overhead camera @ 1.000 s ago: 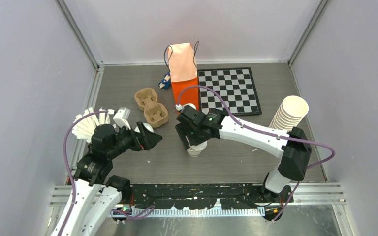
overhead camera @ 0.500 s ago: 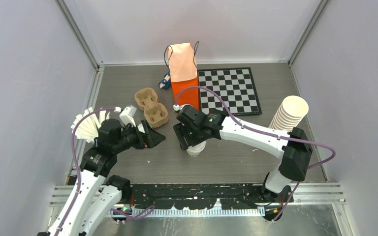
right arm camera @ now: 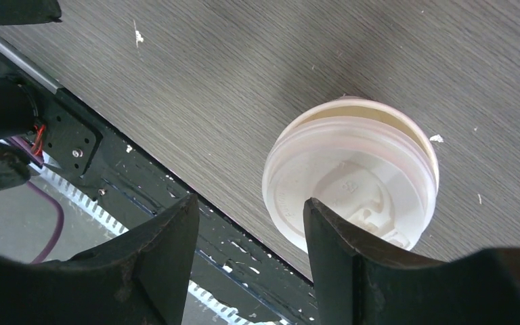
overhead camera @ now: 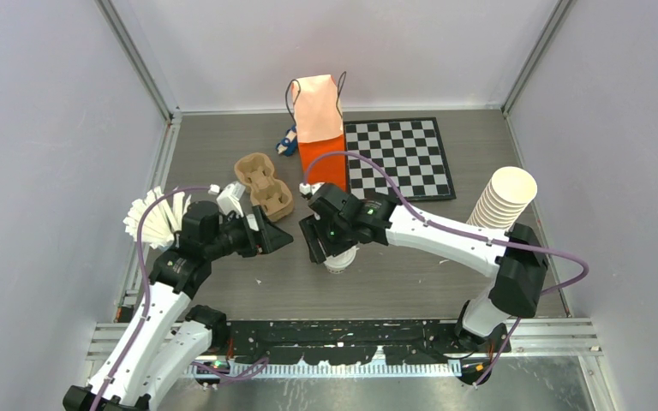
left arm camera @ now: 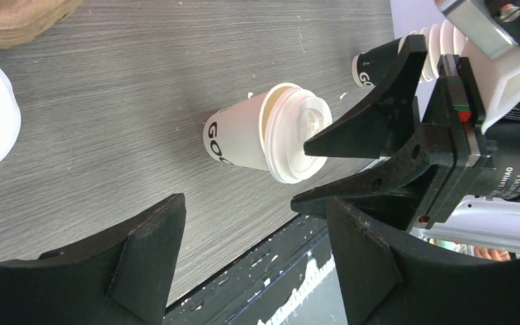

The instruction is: Pack the takeout coffee

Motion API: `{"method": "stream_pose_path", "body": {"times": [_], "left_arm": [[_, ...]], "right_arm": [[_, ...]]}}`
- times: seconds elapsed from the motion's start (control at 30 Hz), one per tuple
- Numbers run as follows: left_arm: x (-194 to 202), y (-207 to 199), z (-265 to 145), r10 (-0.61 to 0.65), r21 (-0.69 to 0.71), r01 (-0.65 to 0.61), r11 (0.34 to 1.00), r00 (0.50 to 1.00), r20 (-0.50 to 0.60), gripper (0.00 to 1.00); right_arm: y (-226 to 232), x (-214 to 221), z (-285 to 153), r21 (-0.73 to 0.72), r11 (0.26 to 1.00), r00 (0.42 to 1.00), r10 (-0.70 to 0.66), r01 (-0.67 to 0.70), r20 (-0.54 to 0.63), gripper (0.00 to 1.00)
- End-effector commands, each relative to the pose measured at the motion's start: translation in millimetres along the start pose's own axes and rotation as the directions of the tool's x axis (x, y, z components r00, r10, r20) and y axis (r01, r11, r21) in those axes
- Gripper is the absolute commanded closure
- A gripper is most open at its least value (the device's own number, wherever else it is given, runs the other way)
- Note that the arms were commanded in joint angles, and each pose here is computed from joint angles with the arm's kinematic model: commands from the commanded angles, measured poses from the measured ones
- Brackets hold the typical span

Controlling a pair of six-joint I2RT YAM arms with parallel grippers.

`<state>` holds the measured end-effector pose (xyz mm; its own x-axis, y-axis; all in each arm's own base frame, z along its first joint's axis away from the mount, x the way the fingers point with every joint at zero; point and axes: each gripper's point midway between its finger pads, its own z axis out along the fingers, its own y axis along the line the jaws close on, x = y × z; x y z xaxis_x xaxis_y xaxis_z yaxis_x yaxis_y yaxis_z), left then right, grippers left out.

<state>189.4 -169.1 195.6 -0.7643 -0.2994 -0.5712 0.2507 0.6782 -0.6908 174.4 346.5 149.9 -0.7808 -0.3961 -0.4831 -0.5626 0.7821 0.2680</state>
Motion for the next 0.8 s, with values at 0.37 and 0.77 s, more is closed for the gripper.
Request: {"method": "stream_pose_path", "body": {"times": [0.37, 0.77], "left_arm": [[-6, -18, 10, 0.063, 0.128, -0.062, 0.99, 0.998, -0.002, 0.19], [16, -19, 53, 0.085, 0.153, -0.065, 0.986, 0.989, -0.125, 0.19]], "right_arm": [[-38, -19, -52, 0.036, 0.998, 0.993, 0.046, -0.05, 0.11, 0.34], [-63, -14, -46, 0.001, 0.998, 0.994, 0.069, -0.069, 0.087, 0.31]]}}
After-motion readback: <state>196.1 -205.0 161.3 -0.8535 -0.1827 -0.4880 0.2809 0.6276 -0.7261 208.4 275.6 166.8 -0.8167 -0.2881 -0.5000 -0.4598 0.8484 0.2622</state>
